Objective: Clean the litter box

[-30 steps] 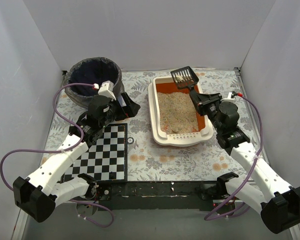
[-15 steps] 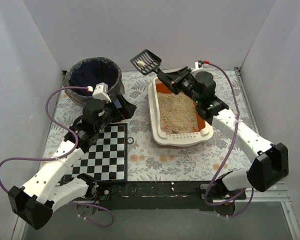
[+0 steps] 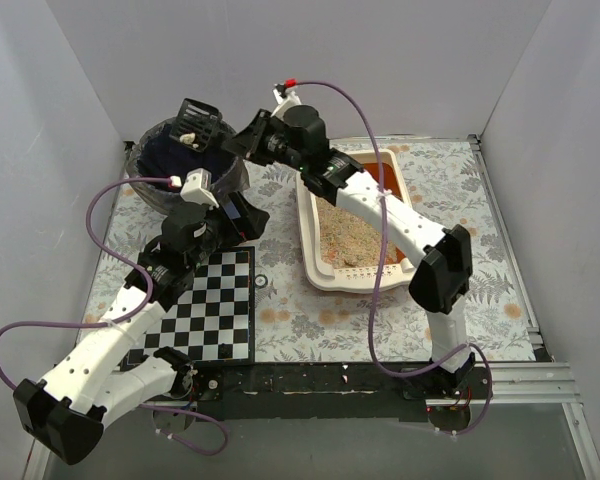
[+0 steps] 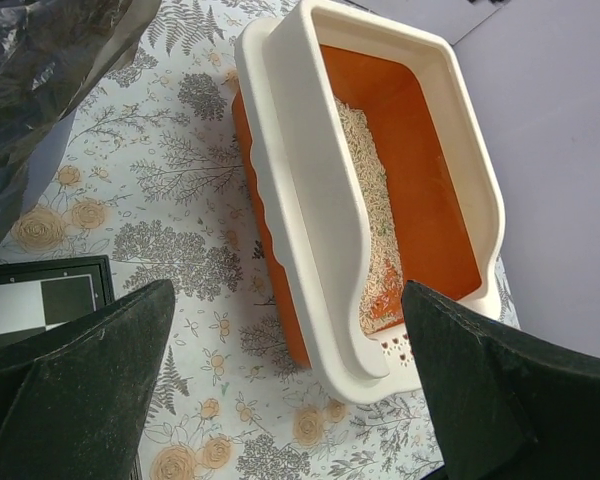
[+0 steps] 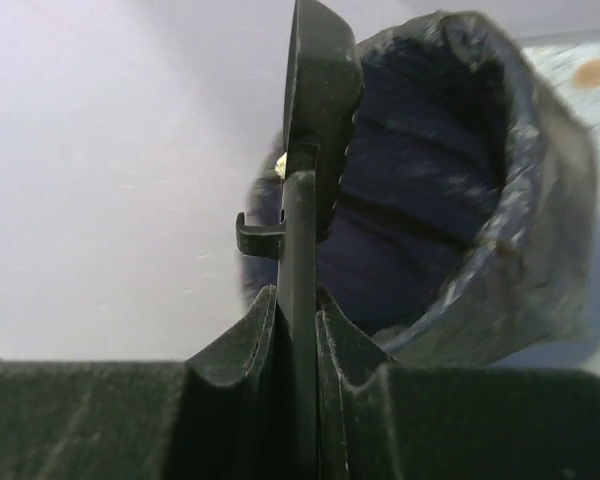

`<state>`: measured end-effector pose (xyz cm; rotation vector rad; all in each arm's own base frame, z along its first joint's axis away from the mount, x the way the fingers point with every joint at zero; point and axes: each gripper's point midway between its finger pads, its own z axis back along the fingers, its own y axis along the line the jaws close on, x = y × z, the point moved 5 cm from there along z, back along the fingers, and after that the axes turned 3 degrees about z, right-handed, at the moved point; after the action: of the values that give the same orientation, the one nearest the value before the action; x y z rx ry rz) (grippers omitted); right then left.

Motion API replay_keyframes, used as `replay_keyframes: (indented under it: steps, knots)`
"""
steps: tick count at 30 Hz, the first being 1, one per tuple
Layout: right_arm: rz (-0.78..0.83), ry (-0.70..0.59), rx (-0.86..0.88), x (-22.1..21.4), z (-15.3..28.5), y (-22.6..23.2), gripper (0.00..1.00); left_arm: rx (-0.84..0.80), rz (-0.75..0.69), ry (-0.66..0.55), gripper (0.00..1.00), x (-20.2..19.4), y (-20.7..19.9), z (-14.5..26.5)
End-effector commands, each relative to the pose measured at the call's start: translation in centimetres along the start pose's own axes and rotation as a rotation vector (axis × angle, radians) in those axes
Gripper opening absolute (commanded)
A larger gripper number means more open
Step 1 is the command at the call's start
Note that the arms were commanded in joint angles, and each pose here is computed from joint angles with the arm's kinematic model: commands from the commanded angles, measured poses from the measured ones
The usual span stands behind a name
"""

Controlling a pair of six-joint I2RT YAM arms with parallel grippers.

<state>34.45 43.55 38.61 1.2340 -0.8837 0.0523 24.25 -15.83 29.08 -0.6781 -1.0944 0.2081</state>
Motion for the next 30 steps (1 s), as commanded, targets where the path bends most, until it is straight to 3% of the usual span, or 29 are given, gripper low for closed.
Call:
replay_keyframes:
  steps: [1,6,18,30]
  knots:
    - [0.495,-0.089,-0.101,1.6,-0.7,0.7,0.01,0.028,-0.012,-0.005,0.98,-0.3,0.8,0.0]
    - [0.9,-0.202,-0.044,1.5,-1.2,1.1,0.01,0.02,-0.012,0.004,0.98,-0.6,0.7,-0.2]
    - [1.494,-0.249,0.098,0.9,-1.1,2.7,0.01,0.006,-0.012,0.016,0.98,-0.9,0.6,-0.3]
    - [1.619,-0.316,0.199,-0.1,1.4,3.9,0.01,0.001,-0.014,0.029,0.98,-1.2,0.7,-0.6]
